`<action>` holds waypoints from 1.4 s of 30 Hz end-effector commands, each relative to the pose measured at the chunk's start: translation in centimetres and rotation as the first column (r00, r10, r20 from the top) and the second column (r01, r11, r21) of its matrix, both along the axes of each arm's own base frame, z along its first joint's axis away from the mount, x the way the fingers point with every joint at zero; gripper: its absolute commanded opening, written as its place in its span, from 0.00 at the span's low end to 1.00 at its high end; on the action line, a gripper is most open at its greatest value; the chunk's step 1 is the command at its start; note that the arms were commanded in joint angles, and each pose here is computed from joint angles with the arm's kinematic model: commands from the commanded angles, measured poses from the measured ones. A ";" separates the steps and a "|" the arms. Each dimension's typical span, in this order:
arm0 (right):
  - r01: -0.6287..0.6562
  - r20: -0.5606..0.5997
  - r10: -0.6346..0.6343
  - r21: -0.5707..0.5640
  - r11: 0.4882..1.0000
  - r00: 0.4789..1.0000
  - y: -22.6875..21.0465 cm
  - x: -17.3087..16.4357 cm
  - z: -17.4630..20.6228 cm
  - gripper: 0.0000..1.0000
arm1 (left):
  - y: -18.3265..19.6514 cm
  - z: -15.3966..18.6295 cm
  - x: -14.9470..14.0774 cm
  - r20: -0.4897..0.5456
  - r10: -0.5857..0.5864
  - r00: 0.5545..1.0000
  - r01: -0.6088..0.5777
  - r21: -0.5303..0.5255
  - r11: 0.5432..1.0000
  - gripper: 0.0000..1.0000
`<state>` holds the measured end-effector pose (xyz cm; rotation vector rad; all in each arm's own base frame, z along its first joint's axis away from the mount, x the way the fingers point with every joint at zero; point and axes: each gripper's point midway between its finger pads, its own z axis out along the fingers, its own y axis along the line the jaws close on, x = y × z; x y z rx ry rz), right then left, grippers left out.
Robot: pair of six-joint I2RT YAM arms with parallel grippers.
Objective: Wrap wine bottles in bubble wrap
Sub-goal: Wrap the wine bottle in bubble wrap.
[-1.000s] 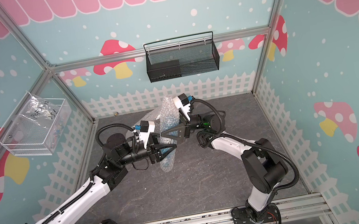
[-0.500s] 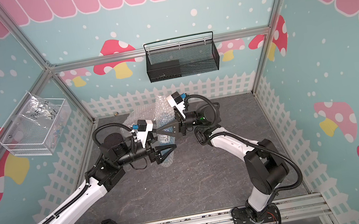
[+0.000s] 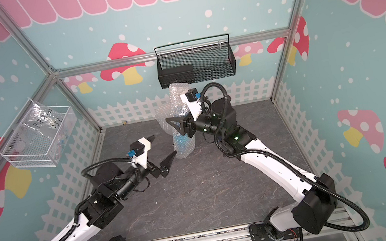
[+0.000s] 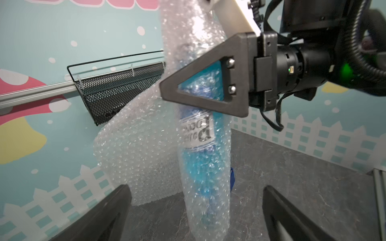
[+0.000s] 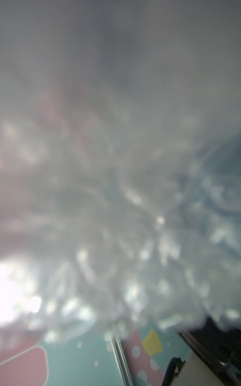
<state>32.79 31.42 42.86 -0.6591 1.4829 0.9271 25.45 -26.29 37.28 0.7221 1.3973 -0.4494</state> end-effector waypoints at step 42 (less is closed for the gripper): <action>-0.300 0.176 0.269 0.181 0.937 0.947 0.5 -8.0 7.8 0.72 | -8.1 0.2 2.9 0.163 -0.064 0.985 0.074 -0.056 0.996 0.31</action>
